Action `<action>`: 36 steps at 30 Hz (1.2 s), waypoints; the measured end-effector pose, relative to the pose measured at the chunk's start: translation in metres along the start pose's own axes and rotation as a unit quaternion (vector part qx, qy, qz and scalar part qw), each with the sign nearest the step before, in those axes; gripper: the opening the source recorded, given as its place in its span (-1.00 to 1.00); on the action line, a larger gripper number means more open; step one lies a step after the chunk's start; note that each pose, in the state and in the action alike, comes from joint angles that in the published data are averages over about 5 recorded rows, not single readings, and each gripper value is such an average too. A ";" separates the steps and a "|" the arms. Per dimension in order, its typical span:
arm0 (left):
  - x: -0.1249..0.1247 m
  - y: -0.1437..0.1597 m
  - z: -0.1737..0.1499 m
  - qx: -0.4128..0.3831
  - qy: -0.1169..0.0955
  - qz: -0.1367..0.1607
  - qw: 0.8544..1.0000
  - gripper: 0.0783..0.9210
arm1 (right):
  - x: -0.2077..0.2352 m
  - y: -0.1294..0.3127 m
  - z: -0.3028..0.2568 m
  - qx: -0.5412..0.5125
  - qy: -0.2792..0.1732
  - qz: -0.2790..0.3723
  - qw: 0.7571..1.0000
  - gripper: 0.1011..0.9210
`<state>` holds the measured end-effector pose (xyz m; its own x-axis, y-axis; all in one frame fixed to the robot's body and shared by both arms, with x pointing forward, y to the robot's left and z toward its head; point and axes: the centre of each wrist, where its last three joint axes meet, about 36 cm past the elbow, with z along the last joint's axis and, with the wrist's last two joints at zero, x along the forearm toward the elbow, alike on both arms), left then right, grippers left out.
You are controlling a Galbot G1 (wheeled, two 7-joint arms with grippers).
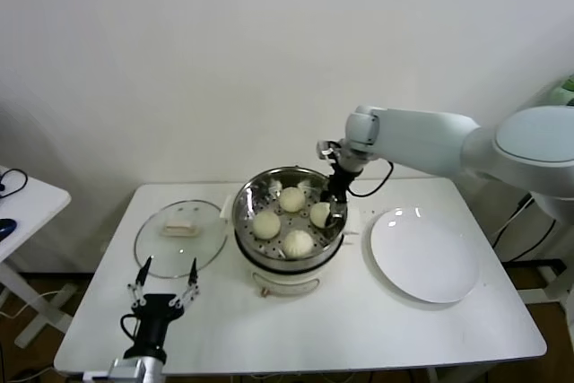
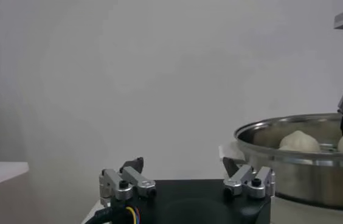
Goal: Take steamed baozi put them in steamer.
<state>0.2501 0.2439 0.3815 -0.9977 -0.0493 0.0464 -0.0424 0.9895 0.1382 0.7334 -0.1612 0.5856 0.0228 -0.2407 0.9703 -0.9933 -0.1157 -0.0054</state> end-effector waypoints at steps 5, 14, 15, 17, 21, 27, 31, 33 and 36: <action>-0.001 0.000 0.000 0.000 0.000 0.000 1.000 0.77 | -0.003 -0.003 -0.002 0.003 0.004 0.006 1.000 0.45; -0.001 0.001 0.000 -0.001 -0.001 0.000 1.000 0.77 | -0.006 -0.004 -0.007 0.008 0.000 0.007 1.000 0.76; -0.001 0.001 0.000 -0.001 -0.001 0.000 1.000 0.77 | -0.005 -0.004 -0.006 0.008 0.000 0.007 1.000 0.76; -0.002 0.001 0.000 -0.001 -0.001 0.000 1.000 0.77 | -0.002 -0.004 -0.006 0.009 0.000 0.006 1.000 0.76; -0.004 0.000 0.000 -0.001 -0.001 0.001 1.000 0.77 | 0.007 -0.004 -0.006 0.011 -0.003 0.005 1.000 0.76; -0.008 -0.003 -0.001 -0.001 -0.003 0.002 1.000 0.77 | 0.034 -0.004 -0.010 0.014 -0.020 0.013 1.000 0.76; -0.012 -0.003 -0.001 -0.004 -0.005 0.001 1.000 0.77 | 0.058 -0.002 -0.010 0.017 -0.038 0.030 0.999 0.76; -0.014 -0.002 -0.001 -0.006 -0.006 0.000 1.000 0.77 | 0.069 -0.001 -0.008 0.017 -0.047 0.040 0.998 0.76; -0.017 0.000 -0.001 -0.009 -0.007 -0.003 1.000 0.77 | 0.082 0.002 0.000 0.015 -0.062 0.058 0.996 0.76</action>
<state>0.2667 0.2450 0.3816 -0.9981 -0.0525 0.0317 -0.0470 0.9867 0.1557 0.7334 -0.1811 0.6656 -0.0757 -0.3720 0.9251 -0.9861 -0.1095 -0.1247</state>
